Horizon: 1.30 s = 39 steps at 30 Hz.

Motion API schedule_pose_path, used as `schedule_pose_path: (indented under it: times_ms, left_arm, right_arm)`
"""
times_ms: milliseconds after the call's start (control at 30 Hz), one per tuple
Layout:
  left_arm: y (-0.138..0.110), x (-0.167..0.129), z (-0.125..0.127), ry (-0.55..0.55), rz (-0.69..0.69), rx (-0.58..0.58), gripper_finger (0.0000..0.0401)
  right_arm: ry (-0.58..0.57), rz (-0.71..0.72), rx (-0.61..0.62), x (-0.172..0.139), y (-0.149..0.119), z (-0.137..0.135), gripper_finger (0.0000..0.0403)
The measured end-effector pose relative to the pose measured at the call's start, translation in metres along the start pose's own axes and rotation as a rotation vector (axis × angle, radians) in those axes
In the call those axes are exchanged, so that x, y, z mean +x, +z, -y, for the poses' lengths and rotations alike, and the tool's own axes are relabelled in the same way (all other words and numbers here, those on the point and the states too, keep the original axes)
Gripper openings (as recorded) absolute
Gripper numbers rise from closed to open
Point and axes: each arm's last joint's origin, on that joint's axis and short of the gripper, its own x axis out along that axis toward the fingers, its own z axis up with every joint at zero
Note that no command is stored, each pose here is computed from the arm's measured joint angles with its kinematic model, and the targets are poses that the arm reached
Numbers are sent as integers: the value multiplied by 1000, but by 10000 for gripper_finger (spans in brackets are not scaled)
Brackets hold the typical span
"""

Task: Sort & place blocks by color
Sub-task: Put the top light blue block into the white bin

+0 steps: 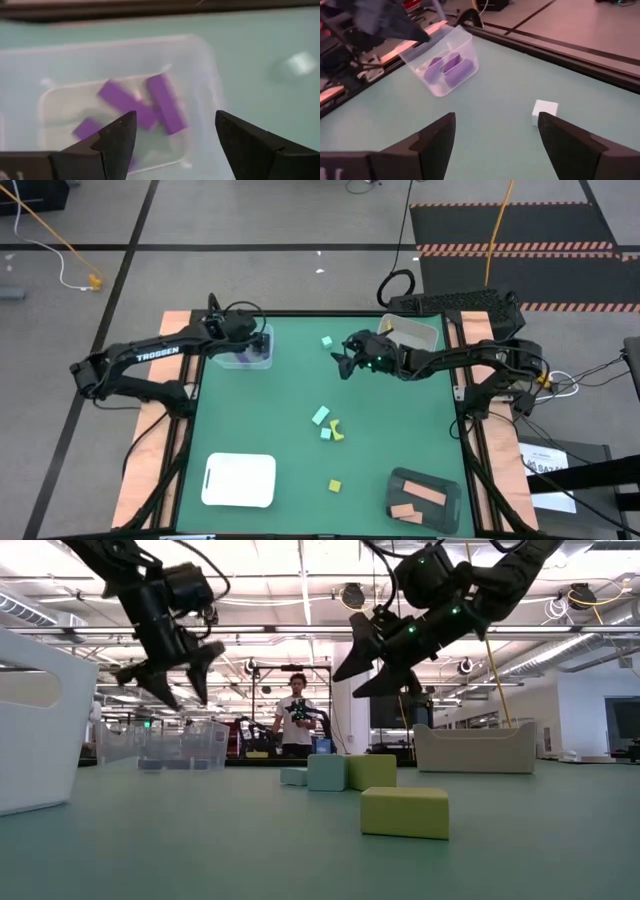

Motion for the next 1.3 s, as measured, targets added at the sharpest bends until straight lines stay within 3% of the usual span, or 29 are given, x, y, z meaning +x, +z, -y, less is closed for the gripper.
schedule_pose_path:
  times_ms: [200,400,533,900,1300]
  left_arm:
    - [8,-27,8,-169,144,-13,271]
    - [15,-57,13,-325,294,17,271]
    - [17,-73,10,-382,357,14,271]
    - [15,-95,2,-454,411,34,271]
    - [15,-96,3,-465,416,67,271]
  right_arm:
    - [-29,-3,11,7,-1,2,277]
    - [-44,-26,-11,40,1,-8,277]
    - [-183,-61,3,64,5,-5,277]
    - [-360,-176,110,112,15,11,277]
    - [-296,-281,232,119,15,34,277]
